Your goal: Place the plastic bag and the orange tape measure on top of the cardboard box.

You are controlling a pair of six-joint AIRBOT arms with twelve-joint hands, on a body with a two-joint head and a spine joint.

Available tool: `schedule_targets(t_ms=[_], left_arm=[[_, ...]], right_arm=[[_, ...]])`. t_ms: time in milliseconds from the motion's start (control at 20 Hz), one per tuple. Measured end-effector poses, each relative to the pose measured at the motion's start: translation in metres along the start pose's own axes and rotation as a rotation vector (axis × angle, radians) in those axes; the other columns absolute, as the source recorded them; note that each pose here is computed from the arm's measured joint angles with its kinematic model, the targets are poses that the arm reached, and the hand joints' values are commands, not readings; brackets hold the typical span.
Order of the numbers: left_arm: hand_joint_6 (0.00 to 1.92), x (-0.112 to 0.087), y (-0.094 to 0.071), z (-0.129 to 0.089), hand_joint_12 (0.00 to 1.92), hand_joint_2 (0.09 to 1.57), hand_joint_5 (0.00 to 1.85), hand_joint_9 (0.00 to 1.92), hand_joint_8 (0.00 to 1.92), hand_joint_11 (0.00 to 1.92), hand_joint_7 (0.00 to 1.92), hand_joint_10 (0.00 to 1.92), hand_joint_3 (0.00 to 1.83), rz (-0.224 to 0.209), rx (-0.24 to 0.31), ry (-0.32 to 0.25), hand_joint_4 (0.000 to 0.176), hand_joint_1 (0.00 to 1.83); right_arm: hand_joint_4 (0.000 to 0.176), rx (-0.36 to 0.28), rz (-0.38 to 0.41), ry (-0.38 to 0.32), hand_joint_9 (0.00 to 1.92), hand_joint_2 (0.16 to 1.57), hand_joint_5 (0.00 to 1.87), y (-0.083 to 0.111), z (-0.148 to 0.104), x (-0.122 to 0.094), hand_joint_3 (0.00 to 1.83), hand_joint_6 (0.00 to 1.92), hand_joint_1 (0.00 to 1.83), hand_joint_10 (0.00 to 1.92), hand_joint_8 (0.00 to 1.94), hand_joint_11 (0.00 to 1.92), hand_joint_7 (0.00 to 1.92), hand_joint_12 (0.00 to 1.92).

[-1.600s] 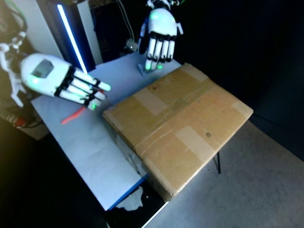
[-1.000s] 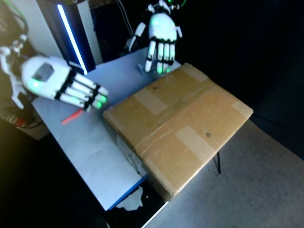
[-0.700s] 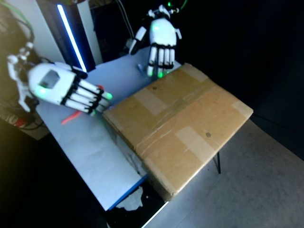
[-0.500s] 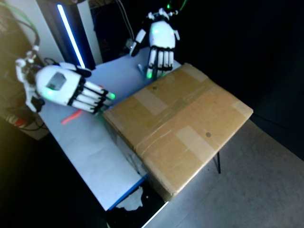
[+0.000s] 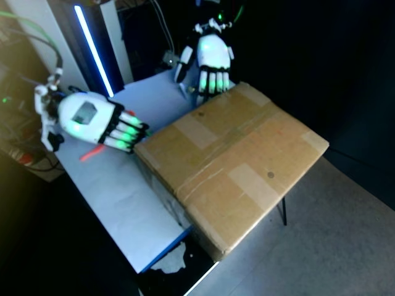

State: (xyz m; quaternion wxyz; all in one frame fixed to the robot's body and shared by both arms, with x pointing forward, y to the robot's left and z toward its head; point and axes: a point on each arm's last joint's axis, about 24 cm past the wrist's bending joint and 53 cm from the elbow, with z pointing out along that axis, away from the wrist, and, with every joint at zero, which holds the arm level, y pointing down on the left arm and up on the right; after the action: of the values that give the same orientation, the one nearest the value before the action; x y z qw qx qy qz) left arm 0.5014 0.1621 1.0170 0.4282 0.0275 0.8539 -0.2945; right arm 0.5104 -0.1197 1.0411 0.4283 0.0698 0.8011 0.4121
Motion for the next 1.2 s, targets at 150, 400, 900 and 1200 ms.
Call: schedule_targets(t_ms=[150, 400, 900, 1200], left_arm=[[1.16, -0.006, 0.002, 0.003, 1.80, 1.26, 0.82, 0.53, 1.61, 0.54, 0.61, 1.47, 0.00, -0.005, -0.009, -0.042, 0.000, 1.15], [0.97, -0.014, 0.006, 0.006, 1.56, 1.19, 0.79, 0.93, 1.35, 0.86, 0.77, 1.43, 0.00, 0.024, -0.018, -0.084, 0.000, 1.36], [1.05, -0.024, -0.003, 0.005, 1.74, 1.21, 0.75, 0.79, 1.43, 0.69, 0.65, 1.41, 0.00, 0.021, -0.004, -0.110, 0.000, 1.44], [1.09, -0.076, -0.040, -0.010, 1.49, 1.22, 0.74, 0.84, 1.44, 0.76, 0.66, 1.48, 0.00, 0.005, 0.124, -0.241, 0.000, 1.34]], right_arm=[[0.000, -0.011, 0.000, -0.012, 0.82, 1.21, 0.74, 0.003, 0.000, -0.003, 0.00, 1.11, 1.48, 1.36, 1.39, 0.60, 0.63, 1.78], [0.000, -0.013, 0.000, -0.012, 0.89, 1.18, 0.87, 0.004, 0.001, -0.003, 0.00, 0.77, 1.37, 1.45, 1.42, 1.05, 0.74, 1.54], [0.000, -0.047, -0.029, 0.009, 0.74, 1.24, 0.79, 0.025, -0.002, -0.007, 0.00, 0.89, 1.35, 1.64, 1.62, 0.98, 0.60, 1.68], [0.000, -0.156, -0.087, -0.118, 0.76, 1.23, 0.84, 0.067, -0.018, -0.052, 0.00, 0.85, 1.35, 1.61, 1.58, 0.93, 0.63, 1.64]])
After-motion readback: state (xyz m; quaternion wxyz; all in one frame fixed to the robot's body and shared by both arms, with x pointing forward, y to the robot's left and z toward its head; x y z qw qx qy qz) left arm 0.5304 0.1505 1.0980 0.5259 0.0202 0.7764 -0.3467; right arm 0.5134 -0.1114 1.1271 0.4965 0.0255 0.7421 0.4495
